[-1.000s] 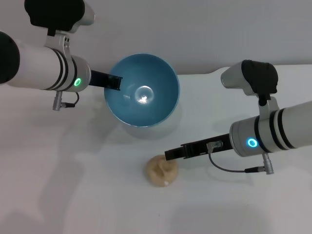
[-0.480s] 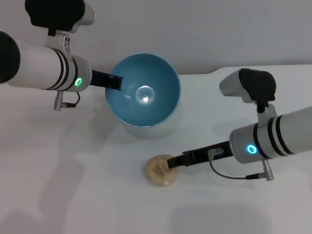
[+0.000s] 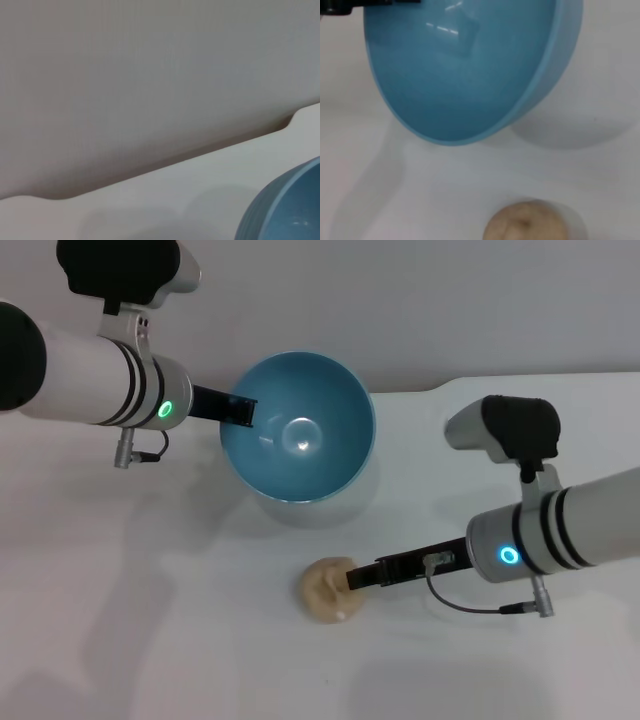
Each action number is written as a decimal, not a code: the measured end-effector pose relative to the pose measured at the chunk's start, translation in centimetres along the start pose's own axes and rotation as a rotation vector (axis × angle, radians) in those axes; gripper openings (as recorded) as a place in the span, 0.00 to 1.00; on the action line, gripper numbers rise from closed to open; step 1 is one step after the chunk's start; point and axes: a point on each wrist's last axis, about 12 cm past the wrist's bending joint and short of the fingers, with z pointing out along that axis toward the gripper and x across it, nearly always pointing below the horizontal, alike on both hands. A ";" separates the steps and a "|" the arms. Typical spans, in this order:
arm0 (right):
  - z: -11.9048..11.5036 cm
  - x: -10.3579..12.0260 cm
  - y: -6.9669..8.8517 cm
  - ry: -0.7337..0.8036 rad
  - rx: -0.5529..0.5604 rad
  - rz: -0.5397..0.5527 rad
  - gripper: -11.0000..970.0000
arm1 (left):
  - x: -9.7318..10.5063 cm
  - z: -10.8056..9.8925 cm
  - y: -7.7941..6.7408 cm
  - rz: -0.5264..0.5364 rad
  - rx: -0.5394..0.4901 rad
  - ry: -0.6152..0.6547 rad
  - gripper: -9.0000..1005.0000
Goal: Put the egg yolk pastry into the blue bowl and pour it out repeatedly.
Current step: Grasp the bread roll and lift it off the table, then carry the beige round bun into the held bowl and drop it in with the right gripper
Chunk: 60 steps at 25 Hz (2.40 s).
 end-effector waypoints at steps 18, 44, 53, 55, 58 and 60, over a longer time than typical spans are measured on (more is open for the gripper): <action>1.9 0.4 0.5 -0.027 -0.028 0.024 0.31 | 0.1 0.0 -0.1 0.002 0.004 0.012 0.02; -2.1 -0.6 7.0 -0.049 -0.228 -0.271 0.09 | 0.1 -0.1 -0.8 0.032 0.016 0.079 0.02; -7.0 -1.6 7.3 -0.177 -0.174 -0.323 0.05 | 0.9 -0.1 -1.7 0.075 0.029 0.170 0.02; -8.0 -1.6 6.4 -0.195 -0.108 -0.311 0.04 | 1.0 -0.1 -2.0 0.091 0.033 0.181 0.02; -9.1 -1.5 4.9 -0.206 -0.040 -0.263 0.04 | 1.2 -0.1 -2.4 0.107 0.038 0.195 0.02; -9.3 -1.4 3.9 -0.213 -0.021 -0.222 0.03 | 1.1 -0.1 -2.8 0.117 0.045 0.203 0.02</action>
